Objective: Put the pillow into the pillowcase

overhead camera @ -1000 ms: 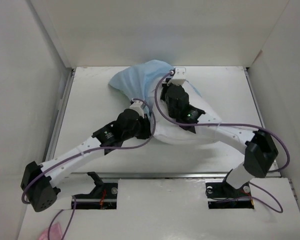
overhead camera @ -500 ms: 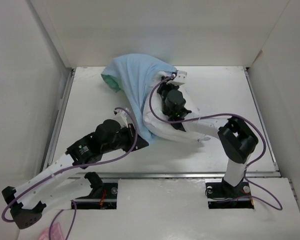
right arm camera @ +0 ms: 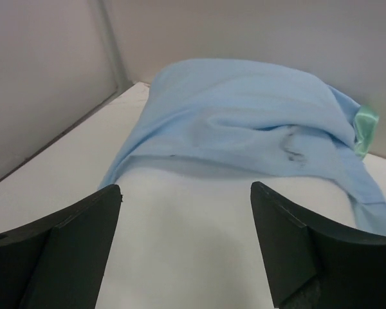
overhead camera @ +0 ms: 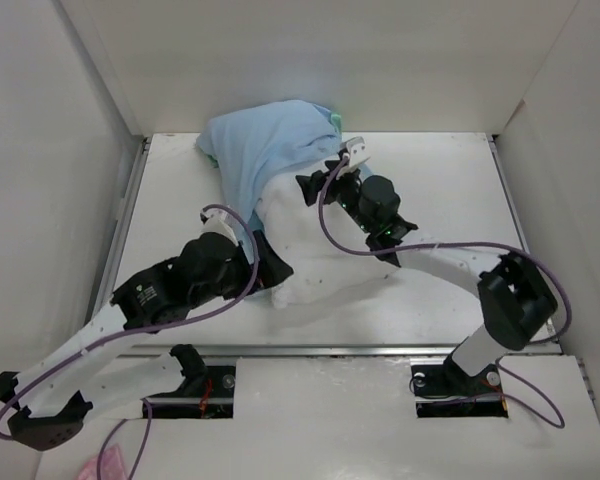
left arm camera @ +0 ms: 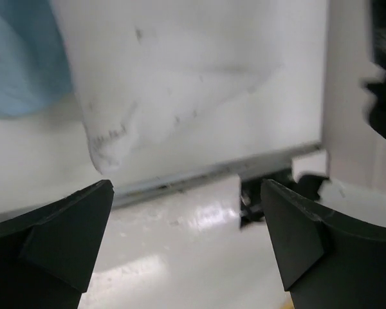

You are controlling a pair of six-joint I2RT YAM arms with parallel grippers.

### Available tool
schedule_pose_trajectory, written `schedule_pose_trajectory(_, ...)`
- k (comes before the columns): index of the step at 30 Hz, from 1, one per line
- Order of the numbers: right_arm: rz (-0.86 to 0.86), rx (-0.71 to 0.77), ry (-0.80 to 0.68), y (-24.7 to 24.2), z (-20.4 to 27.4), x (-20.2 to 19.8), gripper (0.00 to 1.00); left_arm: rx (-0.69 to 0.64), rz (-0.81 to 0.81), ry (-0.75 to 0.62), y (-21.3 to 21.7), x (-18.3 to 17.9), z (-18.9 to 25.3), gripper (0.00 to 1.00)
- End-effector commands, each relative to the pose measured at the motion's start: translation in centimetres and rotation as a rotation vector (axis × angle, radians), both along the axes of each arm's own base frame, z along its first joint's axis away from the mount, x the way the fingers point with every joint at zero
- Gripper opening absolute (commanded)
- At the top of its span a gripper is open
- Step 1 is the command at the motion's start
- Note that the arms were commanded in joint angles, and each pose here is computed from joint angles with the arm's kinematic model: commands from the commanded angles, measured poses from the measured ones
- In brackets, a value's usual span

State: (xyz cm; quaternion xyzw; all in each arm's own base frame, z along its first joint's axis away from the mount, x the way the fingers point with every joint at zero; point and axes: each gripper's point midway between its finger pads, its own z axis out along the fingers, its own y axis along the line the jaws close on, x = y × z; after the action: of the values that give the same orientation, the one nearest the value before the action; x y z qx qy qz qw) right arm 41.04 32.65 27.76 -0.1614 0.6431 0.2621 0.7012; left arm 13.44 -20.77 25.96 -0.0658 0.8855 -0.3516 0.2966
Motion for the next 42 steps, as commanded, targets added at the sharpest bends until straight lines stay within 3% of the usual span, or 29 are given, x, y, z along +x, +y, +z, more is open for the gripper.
schedule_pose_trajectory(1,0.050,-0.034,0.026,-0.7,4.0,-2.0,0.88,0.272,0.331,-0.102,4.9,5.5,-2.4,1.00)
schedule_pose_trajectory(3,0.017,-0.082,0.091,-1.8,3.4,-2.5,0.92,0.277,0.442,-0.165,5.1,8.7,-1.2,1.00)
schedule_pose_trajectory(5,-0.068,-0.088,0.125,-3.9,3.7,-1.4,0.95,0.308,0.405,-0.256,3.7,12.7,0.0,1.00)
schedule_pose_trajectory(7,-0.137,-0.109,0.204,-6.0,2.5,-0.5,0.95,0.268,0.284,-0.308,1.1,14.7,2.1,1.00)
schedule_pose_trajectory(8,-0.162,-0.106,0.227,-7.0,2.4,0.0,0.96,0.323,0.229,-0.309,-0.1,16.3,1.1,1.00)
schedule_pose_trajectory(10,-0.256,-0.104,0.316,-10.5,0.3,2.3,0.96,0.310,0.177,-0.339,-2.0,18.0,2.9,1.00)
schedule_pose_trajectory(15,-0.277,-0.137,0.517,-13.4,-6.6,4.7,0.94,0.370,0.019,-0.264,-7.6,21.7,-1.8,1.00)
schedule_pose_trajectory(18,-0.172,-0.191,0.645,-12.0,-11.5,3.9,0.87,0.365,-0.026,-0.230,-9.2,23.2,-3.0,1.00)
schedule_pose_trajectory(22,0.184,-0.189,0.738,-7.0,-14.9,-0.8,0.77,0.402,0.014,-0.156,-7.6,25.2,-5.7,1.00)
schedule_pose_trajectory(23,0.308,-0.191,0.766,-4.7,-15.7,-3.6,0.77,0.404,0.040,-0.151,-6.6,25.9,-5.7,1.00)
schedule_pose_trajectory(26,0.493,-0.215,0.719,0.0,-14.4,-8.0,0.77,0.429,0.102,-0.137,-4.2,27.2,-5.8,1.00)
schedule_pose_trajectory(29,0.559,-0.235,0.653,2.7,-12.4,-9.5,0.77,0.446,0.120,-0.141,-3.0,27.5,-5.3,1.00)
schedule_pose_trajectory(32,0.474,-0.222,0.613,1.7,-10.2,-8.0,0.78,0.509,0.149,-0.146,-2.2,27.4,-4.5,1.00)
schedule_pose_trajectory(36,0.300,-0.157,0.619,-3.3,-7.6,-4.5,0.78,0.598,0.126,-0.165,-3.5,26.2,-4.3,1.00)
schedule_pose_trajectory(42,0.062,-0.115,0.657,-11.7,-8.5,-1.9,0.82,0.687,0.021,-0.143,-4.5,25.9,-6.5,1.00)
